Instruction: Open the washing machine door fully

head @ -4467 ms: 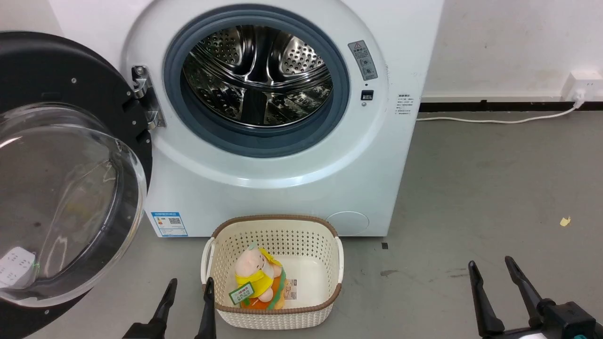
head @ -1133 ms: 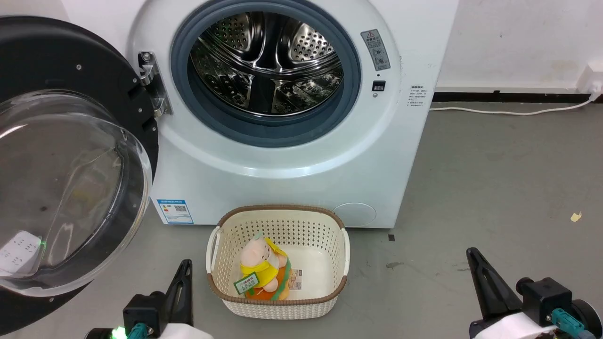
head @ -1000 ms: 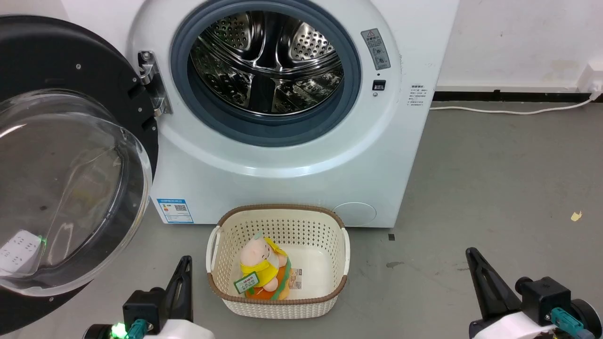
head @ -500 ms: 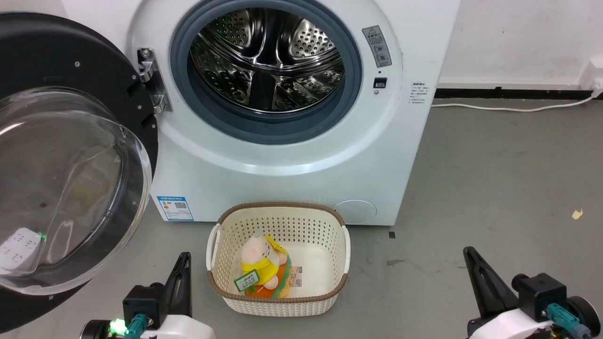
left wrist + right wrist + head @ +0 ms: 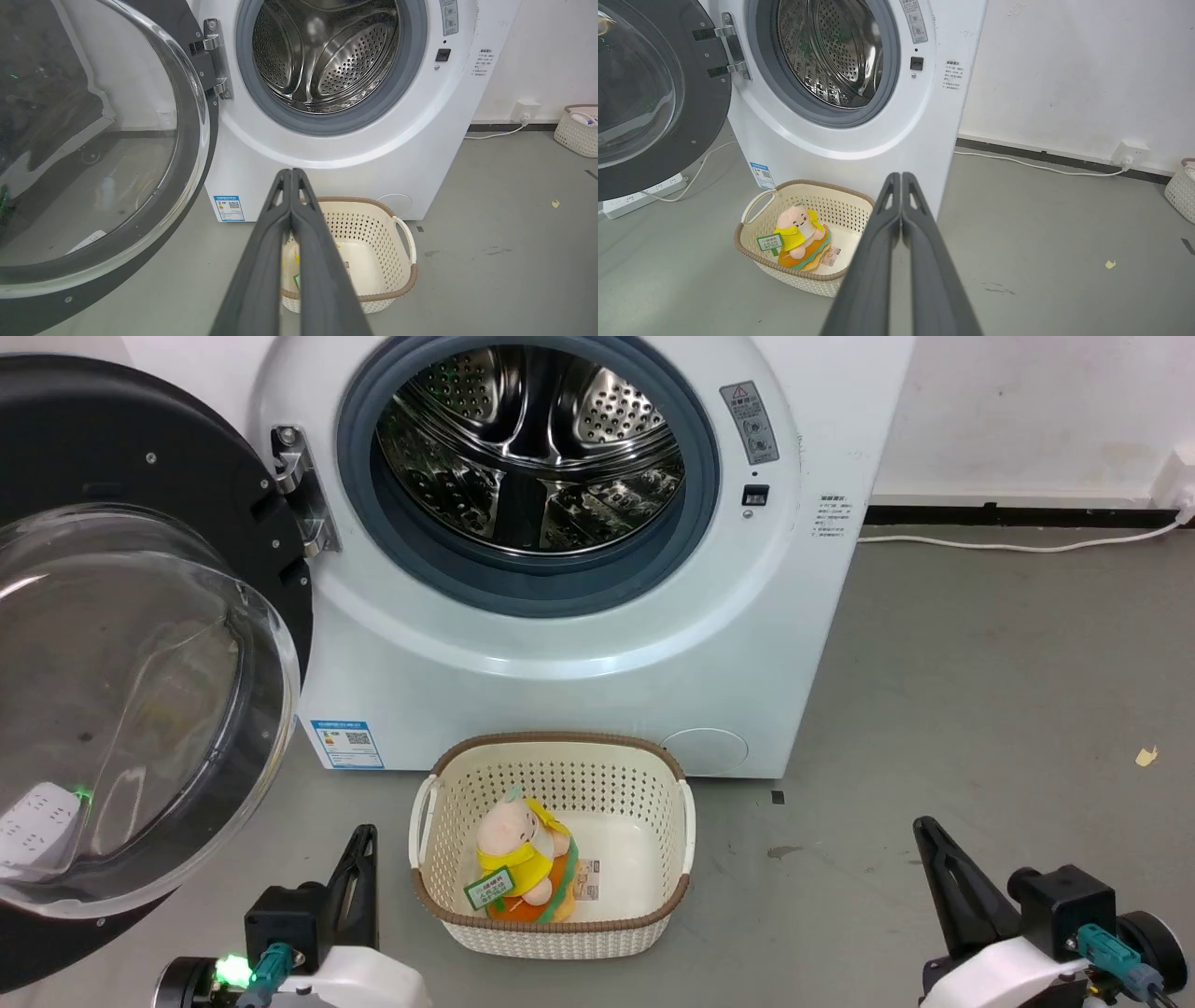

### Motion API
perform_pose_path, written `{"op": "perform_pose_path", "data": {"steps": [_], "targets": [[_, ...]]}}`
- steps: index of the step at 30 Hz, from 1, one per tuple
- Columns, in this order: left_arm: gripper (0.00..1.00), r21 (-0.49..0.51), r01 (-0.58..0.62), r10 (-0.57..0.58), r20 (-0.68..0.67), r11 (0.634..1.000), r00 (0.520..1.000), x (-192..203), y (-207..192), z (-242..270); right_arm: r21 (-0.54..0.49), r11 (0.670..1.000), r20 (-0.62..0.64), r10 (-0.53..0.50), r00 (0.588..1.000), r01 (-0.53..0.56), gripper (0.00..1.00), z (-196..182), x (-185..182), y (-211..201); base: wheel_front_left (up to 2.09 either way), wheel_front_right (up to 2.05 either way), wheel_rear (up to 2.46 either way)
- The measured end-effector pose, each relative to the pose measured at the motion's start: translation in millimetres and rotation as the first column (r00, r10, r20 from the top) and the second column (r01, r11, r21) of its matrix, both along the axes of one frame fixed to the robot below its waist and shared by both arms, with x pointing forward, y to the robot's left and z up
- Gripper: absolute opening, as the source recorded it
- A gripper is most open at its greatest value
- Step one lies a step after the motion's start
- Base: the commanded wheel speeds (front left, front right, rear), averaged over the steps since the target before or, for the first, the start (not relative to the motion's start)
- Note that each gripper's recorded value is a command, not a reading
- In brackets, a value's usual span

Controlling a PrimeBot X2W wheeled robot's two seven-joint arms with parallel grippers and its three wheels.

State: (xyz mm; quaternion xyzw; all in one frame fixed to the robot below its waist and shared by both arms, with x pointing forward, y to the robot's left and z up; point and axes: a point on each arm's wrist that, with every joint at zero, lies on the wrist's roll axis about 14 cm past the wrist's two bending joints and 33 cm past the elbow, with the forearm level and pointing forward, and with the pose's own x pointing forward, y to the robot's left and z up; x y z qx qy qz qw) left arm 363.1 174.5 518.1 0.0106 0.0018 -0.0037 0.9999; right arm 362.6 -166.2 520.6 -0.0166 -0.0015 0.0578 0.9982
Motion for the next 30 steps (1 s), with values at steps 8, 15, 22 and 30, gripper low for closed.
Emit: {"op": "perform_pose_path", "data": {"steps": [8, 15, 22, 30], "targets": [[0.00, 0.005, -0.003, 0.003, -0.006, 1.000, 1.000, 2.6, 0.9, 1.3, -0.004, 1.000, -0.015, 0.004, 1.000, -0.004, 0.00, -1.6, 1.6, 1.5, 0.00, 0.00, 0.00], [0.00, 0.014, -0.006, 0.006, -0.006, 1.000, 1.000, 4.8, 2.2, 3.3, -0.011, 1.000, -0.011, 0.010, 1.000, -0.010, 0.00, 1.8, 5.2, 3.7, 0.00, 0.00, 0.00], [0.00, 0.025, -0.011, 0.011, -0.015, 1.000, 1.000, 6.1, 3.6, 3.3, -0.014, 1.000, -0.025, 0.013, 1.000, -0.014, 0.00, 0.2, 5.9, 4.9, 0.00, 0.00, 0.00], [0.00, 0.026, -0.012, 0.012, -0.015, 1.000, 1.000, 6.1, 3.9, 3.5, -0.014, 1.000, -0.022, 0.014, 1.000, -0.015, 0.00, 1.0, 6.1, 5.2, 0.00, 0.00, 0.00]]}}
